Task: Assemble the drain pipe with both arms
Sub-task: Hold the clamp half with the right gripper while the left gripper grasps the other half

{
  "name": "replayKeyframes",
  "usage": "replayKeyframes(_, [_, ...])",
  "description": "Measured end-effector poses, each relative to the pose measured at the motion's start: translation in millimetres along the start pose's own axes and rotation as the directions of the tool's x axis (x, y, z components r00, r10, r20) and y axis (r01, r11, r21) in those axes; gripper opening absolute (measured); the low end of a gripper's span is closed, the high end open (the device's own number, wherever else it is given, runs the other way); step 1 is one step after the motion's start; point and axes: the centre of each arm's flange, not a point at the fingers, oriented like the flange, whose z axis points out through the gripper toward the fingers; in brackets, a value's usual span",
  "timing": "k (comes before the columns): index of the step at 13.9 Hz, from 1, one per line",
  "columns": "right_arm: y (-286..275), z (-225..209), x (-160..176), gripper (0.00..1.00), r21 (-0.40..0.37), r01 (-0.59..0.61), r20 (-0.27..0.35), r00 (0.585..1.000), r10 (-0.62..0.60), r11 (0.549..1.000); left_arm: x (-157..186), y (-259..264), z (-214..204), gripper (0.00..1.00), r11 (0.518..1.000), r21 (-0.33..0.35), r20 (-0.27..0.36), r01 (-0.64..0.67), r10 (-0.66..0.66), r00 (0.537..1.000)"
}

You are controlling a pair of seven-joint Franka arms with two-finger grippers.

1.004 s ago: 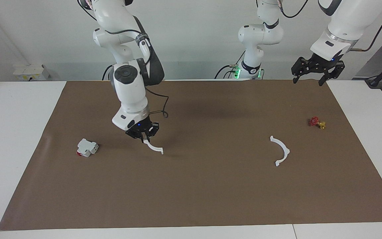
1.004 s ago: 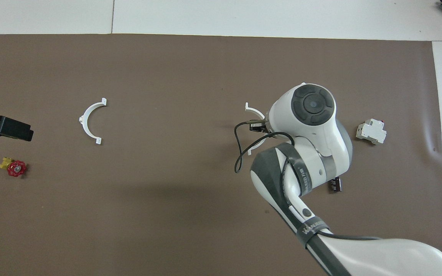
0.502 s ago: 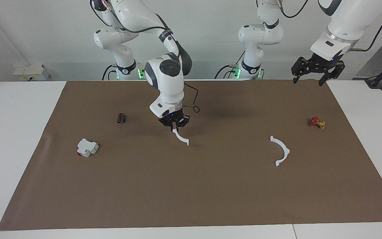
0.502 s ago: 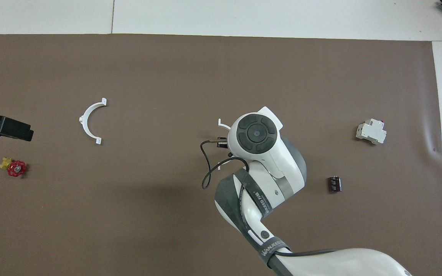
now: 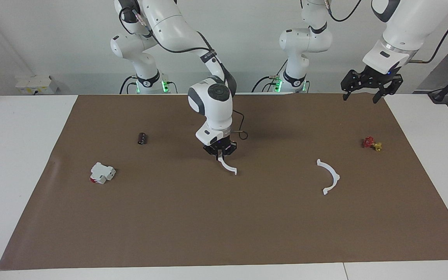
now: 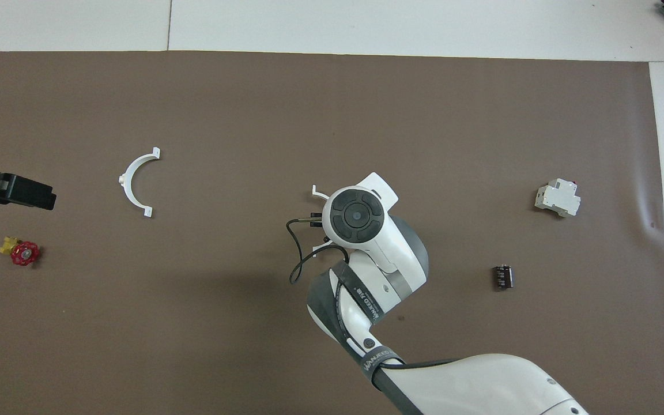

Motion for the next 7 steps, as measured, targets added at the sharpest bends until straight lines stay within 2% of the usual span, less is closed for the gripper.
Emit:
replayKeyframes(2, [0.4, 2.2, -0.3, 0.21, -0.002, 0.001, 0.001, 1.0, -0.001, 1.0, 1.1, -0.1, 8.8, 0.99, 1.0, 0.002, -0.017, 0.0, 0.0, 1.0])
replayKeyframes(4, [1.0, 3.9, -1.0, 0.21, -0.01, 0.01, -0.001, 1.0, -0.01, 1.0, 4.3, -1.2, 20.0, 0.9, 1.0, 0.005, -0.036, 0.001, -0.001, 0.999])
replayKeyframes(7, [1.8, 5.9, -1.9, 0.21, -0.015, 0.015, 0.0, 1.0, -0.015, 1.0, 9.8, -5.2, 43.4, 0.91, 1.0, 0.008, -0.061, 0.007, -0.007, 0.998])
